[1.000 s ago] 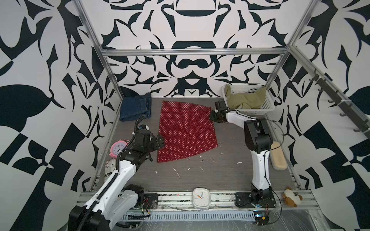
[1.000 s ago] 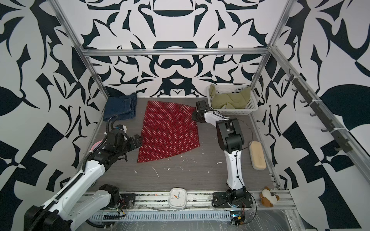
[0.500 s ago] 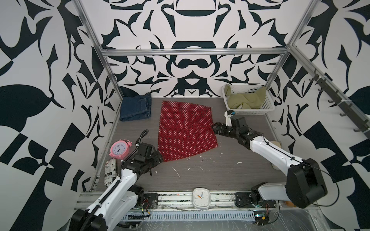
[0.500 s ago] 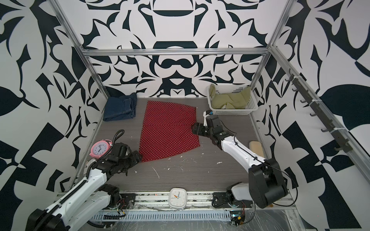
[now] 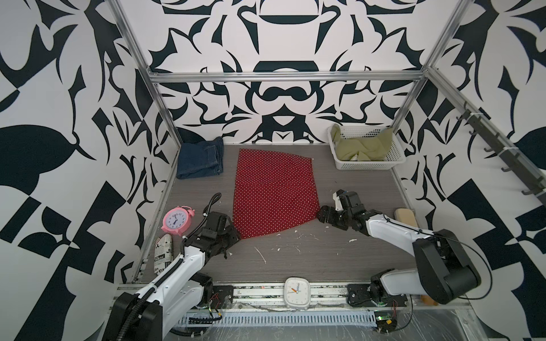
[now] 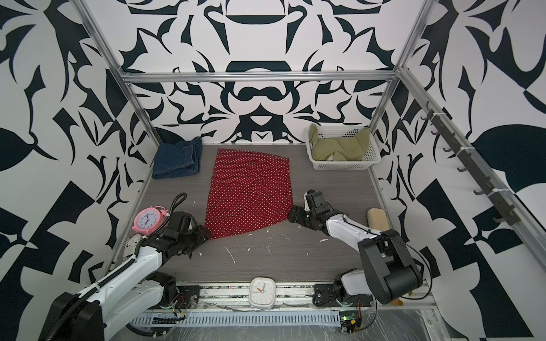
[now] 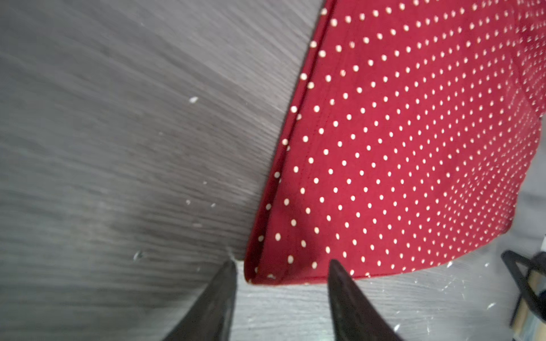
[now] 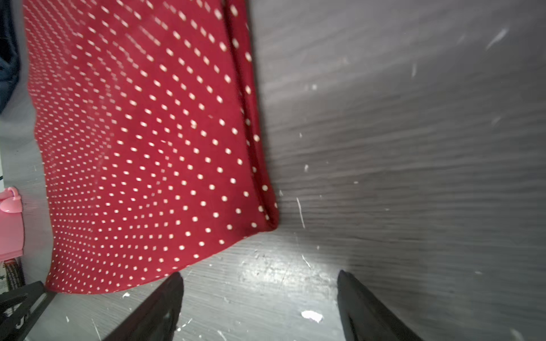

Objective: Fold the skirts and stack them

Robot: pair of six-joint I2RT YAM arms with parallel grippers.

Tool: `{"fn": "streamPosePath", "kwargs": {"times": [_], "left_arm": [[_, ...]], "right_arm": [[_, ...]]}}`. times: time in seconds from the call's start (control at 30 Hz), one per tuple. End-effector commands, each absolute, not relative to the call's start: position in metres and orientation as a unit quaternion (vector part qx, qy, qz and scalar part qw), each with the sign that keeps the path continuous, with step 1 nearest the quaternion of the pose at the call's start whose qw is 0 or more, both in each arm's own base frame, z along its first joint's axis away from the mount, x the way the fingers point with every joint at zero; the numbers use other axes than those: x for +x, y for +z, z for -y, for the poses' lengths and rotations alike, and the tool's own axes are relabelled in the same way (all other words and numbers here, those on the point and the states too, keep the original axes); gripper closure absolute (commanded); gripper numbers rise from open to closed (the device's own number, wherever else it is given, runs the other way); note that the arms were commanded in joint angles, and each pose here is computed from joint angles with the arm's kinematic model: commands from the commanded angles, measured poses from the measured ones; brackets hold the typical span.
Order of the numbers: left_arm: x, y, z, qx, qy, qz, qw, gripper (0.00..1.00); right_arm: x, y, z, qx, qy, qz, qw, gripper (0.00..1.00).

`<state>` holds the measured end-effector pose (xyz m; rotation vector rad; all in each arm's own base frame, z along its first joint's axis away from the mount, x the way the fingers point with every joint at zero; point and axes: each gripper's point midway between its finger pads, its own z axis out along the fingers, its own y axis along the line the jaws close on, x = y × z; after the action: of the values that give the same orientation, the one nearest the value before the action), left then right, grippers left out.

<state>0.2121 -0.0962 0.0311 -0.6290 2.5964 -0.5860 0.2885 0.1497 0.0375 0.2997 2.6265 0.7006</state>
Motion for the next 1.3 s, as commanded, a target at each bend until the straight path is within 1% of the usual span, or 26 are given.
{"fn": "streamPosePath", "kwargs": {"times": [0.0,0.03,0.1,0.13,0.2,0.23,0.33,0.37,0.4,0.43,0.47,0.5,0.53,0.77,0.97,1.1,1.27], "left_arm": [[0.210,0.027,0.096,-0.231,-0.216,-0.926,0.206,0.52],[0.210,0.027,0.096,-0.231,-0.217,-0.925,0.208,0.54],[0.211,0.027,0.097,-0.230,-0.221,-0.924,0.211,0.63],[0.211,0.027,0.096,-0.231,-0.219,-0.924,0.213,0.65],[0.212,0.027,0.095,-0.230,-0.217,-0.923,0.218,0.73],[0.212,0.027,0.094,-0.231,-0.216,-0.923,0.218,0.74],[0.213,0.027,0.093,-0.230,-0.215,-0.923,0.223,0.90],[0.213,0.028,0.093,-0.230,-0.215,-0.922,0.225,0.92],[0.214,0.029,0.093,-0.231,-0.214,-0.921,0.228,0.97],[0.215,0.030,0.092,-0.231,-0.213,-0.921,0.229,1.00],[0.215,0.032,0.092,-0.232,-0.213,-0.921,0.231,1.00],[0.216,0.035,0.092,-0.231,-0.214,-0.920,0.234,1.00],[0.216,0.038,0.092,-0.231,-0.214,-0.919,0.236,1.00],[0.222,0.079,0.091,-0.224,-0.229,-0.906,0.276,1.00],[0.224,0.136,0.088,-0.184,-0.241,-0.891,0.340,1.00],[0.219,0.167,0.084,-0.156,-0.245,-0.876,0.384,1.00],[0.208,0.194,0.092,-0.107,-0.280,-0.857,0.419,1.00]], "right_arm": [[0.295,0.034,-0.161,0.121,0.287,-0.930,0.195,0.15],[0.295,0.031,-0.162,0.122,0.290,-0.930,0.191,0.15],[0.297,0.025,-0.167,0.125,0.303,-0.927,0.185,0.23],[0.299,0.025,-0.169,0.126,0.309,-0.925,0.183,0.26],[0.301,0.022,-0.173,0.128,0.318,-0.922,0.180,0.35],[0.302,0.022,-0.174,0.128,0.323,-0.920,0.180,0.40],[0.306,0.023,-0.177,0.127,0.330,-0.918,0.183,0.56],[0.307,0.024,-0.178,0.127,0.330,-0.917,0.183,0.66],[0.308,0.025,-0.179,0.127,0.332,-0.917,0.183,0.81],[0.308,0.026,-0.179,0.126,0.333,-0.916,0.183,0.90],[0.308,0.029,-0.179,0.126,0.334,-0.915,0.185,0.96],[0.308,0.032,-0.179,0.127,0.336,-0.914,0.187,0.99],[0.307,0.035,-0.179,0.129,0.337,-0.914,0.187,1.00],[0.301,0.065,-0.172,0.119,0.327,-0.914,0.206,1.00],[0.292,0.085,-0.165,0.115,0.322,-0.915,0.216,1.00],[0.282,0.089,-0.159,0.117,0.314,-0.917,0.216,1.00],[0.255,0.083,-0.149,0.124,0.304,-0.923,0.199,1.00]]}}
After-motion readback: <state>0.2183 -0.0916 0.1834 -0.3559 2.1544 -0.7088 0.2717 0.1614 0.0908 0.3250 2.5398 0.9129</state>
